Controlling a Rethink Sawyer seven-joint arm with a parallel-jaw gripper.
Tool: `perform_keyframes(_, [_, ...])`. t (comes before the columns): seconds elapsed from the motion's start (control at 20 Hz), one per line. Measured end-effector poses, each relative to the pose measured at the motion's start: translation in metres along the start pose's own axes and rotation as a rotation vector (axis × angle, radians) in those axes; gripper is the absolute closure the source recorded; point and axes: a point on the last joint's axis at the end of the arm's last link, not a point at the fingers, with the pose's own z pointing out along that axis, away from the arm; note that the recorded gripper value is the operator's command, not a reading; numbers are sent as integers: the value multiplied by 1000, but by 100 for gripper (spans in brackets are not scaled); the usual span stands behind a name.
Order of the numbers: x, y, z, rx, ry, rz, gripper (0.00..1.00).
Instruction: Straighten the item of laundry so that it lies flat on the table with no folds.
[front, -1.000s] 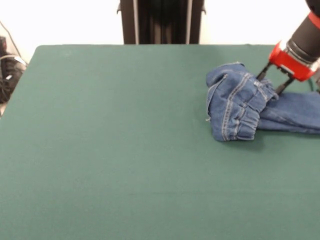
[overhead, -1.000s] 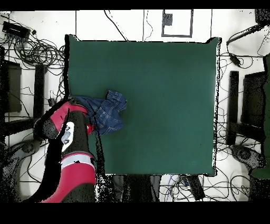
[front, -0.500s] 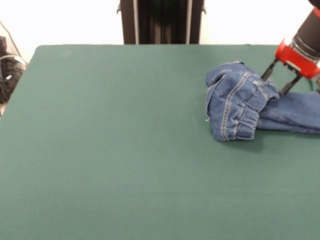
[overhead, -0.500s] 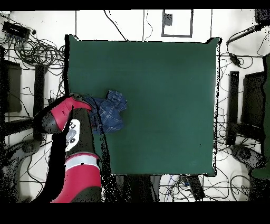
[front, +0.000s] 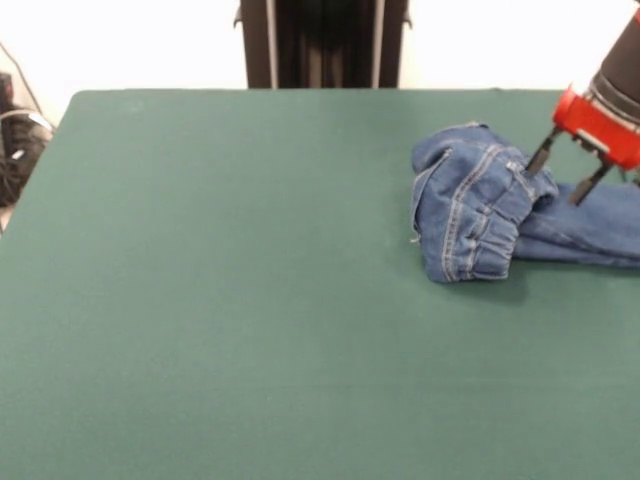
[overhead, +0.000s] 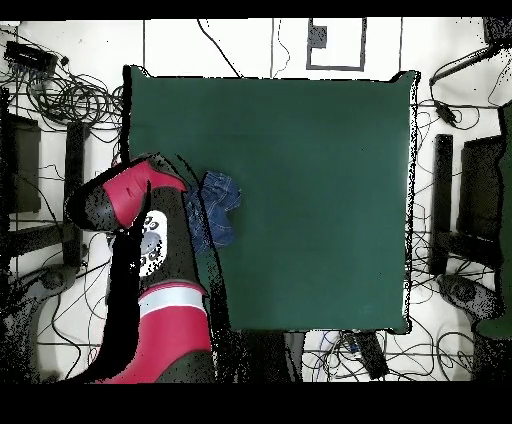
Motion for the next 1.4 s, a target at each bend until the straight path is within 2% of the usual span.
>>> perform_keyframes(0.4, [-20, 19, 4, -31, -20, 23, 0])
perform_keyframes(0.7, [-15, 24, 31, -14, -7, 17, 0])
perform_keyframes(0.9, [-4, 17, 43, 10, 10, 5, 0])
perform_keyframes(1.1, [2, 9, 35, 19, 15, -2, 0])
perform_keyframes(1.4, [14, -18, -6, 24, 12, -16, 0])
